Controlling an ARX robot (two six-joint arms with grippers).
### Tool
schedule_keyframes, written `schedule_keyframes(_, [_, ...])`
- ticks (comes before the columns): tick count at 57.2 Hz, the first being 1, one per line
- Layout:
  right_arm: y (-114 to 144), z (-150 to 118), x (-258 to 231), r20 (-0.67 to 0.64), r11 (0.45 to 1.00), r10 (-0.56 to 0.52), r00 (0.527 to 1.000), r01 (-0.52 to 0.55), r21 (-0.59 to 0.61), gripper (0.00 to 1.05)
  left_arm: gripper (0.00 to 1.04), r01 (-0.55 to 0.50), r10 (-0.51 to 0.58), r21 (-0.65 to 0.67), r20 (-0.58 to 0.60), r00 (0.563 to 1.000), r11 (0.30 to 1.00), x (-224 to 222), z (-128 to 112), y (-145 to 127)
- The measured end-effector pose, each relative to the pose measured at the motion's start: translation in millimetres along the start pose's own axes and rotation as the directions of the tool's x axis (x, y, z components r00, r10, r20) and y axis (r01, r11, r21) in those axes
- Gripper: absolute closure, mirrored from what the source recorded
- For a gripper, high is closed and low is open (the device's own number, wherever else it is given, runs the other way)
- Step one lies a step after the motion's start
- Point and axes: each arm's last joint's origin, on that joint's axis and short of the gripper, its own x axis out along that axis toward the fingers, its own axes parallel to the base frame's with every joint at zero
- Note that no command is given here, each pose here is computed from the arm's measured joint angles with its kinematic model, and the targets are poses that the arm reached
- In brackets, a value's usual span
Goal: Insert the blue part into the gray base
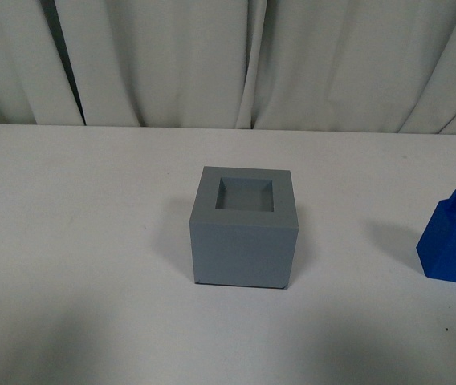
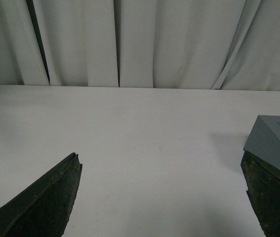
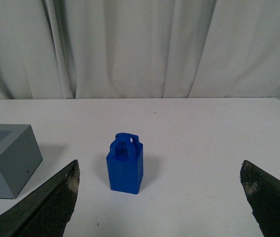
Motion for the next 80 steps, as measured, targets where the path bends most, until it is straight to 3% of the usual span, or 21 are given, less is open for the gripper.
schedule_keyframes(59, [0,0,0,-0.002,1.000,-0.001,1.000,0.001,0.000,0.09,0.06,0.000,0.000,0.000,0.000,1.000,1.000,0,0,0])
schedule_keyframes(66, [0,1,3,-0.234,0.996,-0.036,0.972,0.015,-0.092,0.09,0.06,0.000,0.000,0.000,0.000,1.000,1.000,0,0,0])
schedule_keyframes(80, [-4,39,31,-0.418,0.995,-0.089,0.904,0.063,-0.076,0.09,0.06,0.000,0.000,0.000,0.000,1.000,1.000,0,0,0])
